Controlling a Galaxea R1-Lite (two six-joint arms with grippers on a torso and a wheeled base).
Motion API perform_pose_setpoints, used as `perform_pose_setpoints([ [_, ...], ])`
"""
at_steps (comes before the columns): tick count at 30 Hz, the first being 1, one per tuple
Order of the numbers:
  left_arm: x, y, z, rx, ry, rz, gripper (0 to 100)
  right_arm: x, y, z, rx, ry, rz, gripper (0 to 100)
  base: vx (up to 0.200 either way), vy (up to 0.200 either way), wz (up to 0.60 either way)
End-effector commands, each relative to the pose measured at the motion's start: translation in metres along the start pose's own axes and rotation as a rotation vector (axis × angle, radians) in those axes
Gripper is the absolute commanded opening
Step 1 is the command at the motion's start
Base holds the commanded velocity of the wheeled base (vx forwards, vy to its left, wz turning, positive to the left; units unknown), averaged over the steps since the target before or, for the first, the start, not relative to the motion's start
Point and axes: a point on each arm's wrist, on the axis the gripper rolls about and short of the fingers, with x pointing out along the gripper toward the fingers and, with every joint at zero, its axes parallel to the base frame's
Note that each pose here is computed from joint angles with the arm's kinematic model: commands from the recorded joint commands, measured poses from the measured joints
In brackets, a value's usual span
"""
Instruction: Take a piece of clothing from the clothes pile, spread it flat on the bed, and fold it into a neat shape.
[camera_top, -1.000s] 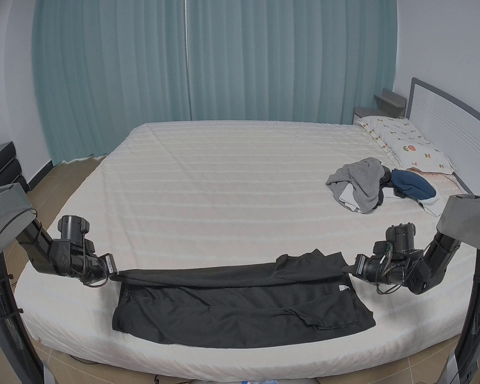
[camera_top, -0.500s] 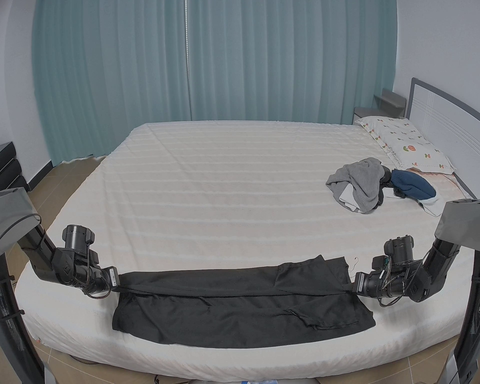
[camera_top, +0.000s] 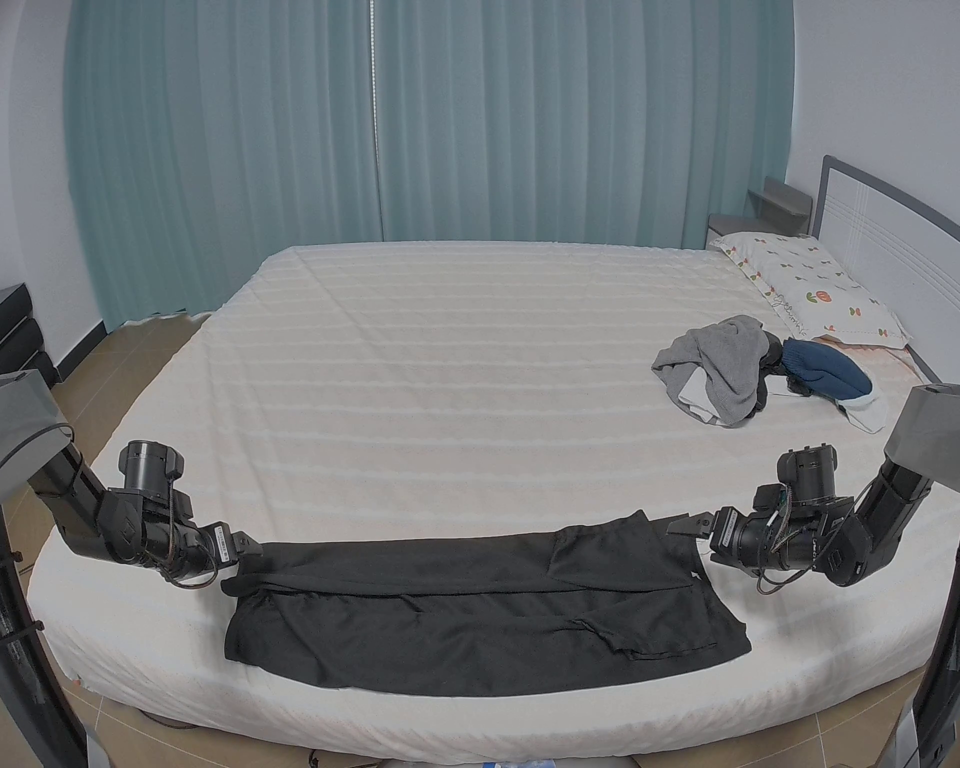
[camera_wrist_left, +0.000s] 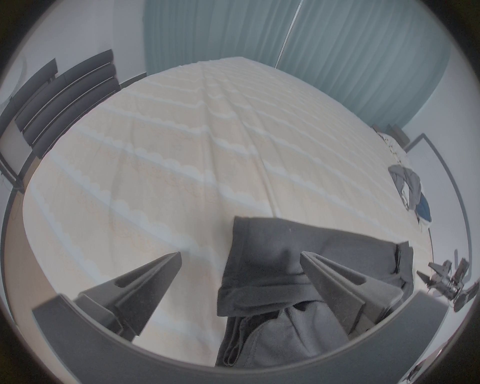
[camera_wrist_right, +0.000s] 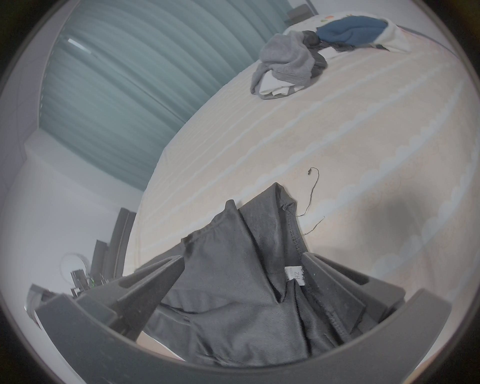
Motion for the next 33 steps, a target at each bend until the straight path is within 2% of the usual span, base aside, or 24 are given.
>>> perform_pose_setpoints([
  [1,-0.004,-0.004,0.015,-0.071,-0.04,-0.053,100,0.011,-0.006,0.001,0.074,0.004,-0.009,100,0.0,0.0,0.0],
  [2,-0.004,-0.004,0.015,-0.071,-0.04,-0.053,100,0.011,-0.006,0.001,0.074,0.004,-0.009,100,0.0,0.0,0.0],
  [4,-0.003,-0.006,0.018,-0.13,-0.026,-0.117,100,0.009,-0.008,0.001,0.127,0.002,-0.016,100,0.0,0.0,0.0],
  [7,0.005,-0.007,0.019,-0.183,0.008,-0.167,100,0.009,-0.01,0.001,0.151,0.006,-0.022,100,0.0,0.0,0.0],
  [17,0.043,-0.002,0.019,-0.279,0.055,-0.15,100,0.013,-0.01,-0.003,0.171,0.02,-0.024,100,0.0,0.0,0.0],
  [28,0.049,0.0,0.019,-0.282,0.05,-0.128,100,0.014,-0.008,-0.004,0.169,0.02,-0.023,100,0.0,0.0,0.0],
  [29,0.049,0.0,0.019,-0.285,0.049,-0.126,0,0.014,-0.008,-0.004,0.169,0.02,-0.023,100,0.0,0.0,0.0],
  [33,0.049,-0.001,0.018,-0.284,0.049,-0.122,0,0.014,-0.009,-0.004,0.17,0.017,-0.028,100,0.0,0.0,0.0],
])
